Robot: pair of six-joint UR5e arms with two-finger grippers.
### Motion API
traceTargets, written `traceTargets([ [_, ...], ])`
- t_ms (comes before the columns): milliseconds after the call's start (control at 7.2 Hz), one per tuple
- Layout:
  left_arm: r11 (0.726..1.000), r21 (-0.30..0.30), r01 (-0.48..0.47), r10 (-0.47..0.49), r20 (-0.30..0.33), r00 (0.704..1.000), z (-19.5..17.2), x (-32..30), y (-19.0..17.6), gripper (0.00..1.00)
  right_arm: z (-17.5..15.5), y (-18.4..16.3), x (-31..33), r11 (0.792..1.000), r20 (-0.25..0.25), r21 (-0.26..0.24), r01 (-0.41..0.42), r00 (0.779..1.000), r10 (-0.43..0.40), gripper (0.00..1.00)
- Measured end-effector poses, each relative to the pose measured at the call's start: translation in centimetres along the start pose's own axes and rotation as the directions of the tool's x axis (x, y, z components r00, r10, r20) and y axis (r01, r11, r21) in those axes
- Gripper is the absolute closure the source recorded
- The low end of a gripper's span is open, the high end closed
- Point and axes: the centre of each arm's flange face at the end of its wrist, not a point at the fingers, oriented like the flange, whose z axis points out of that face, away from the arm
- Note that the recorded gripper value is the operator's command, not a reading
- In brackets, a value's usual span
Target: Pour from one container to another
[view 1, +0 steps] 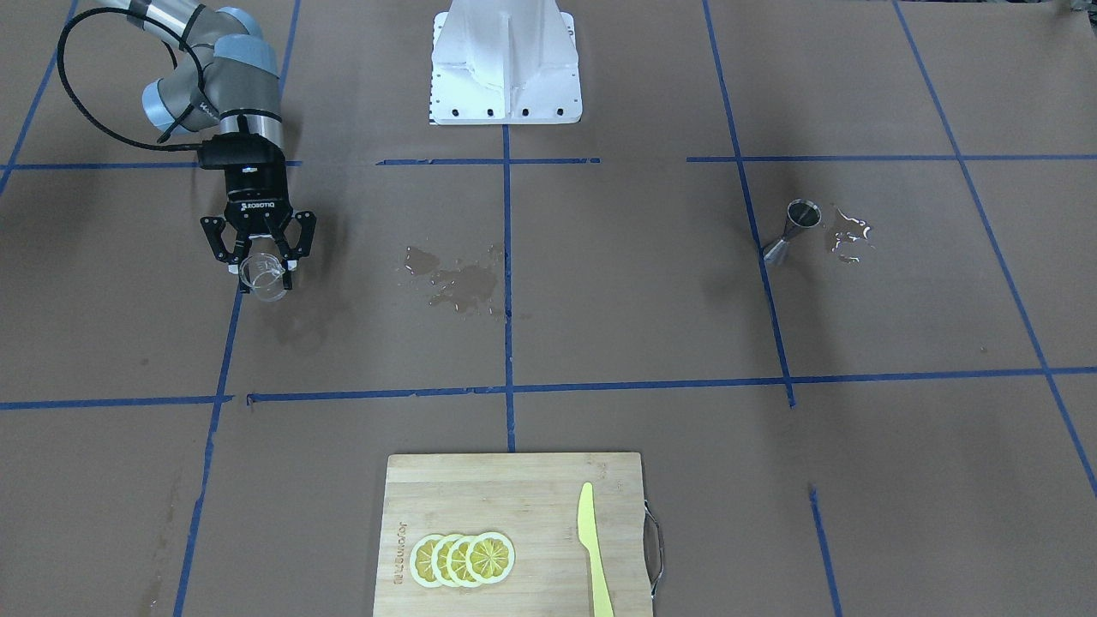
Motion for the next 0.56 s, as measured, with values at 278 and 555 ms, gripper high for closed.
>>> traceTargets([
  [278, 1.0, 0.0, 0.0, 0.0, 0.0, 1.0, 0.0, 0.0, 0.0, 0.0, -0.6, 1.6, 4.4, 1.0, -0.011, -0.005, 0.025, 1.0, -0.025, 1.0],
  [555, 1.0, 0.001, -0.001, 0.001, -0.002, 1.0, 0.0, 0.0, -0.1, 0.0, -0.9, 2.0, 5.8, 0.999, -0.018, -0.008, 0.04, 0.999, -0.04, 1.0],
])
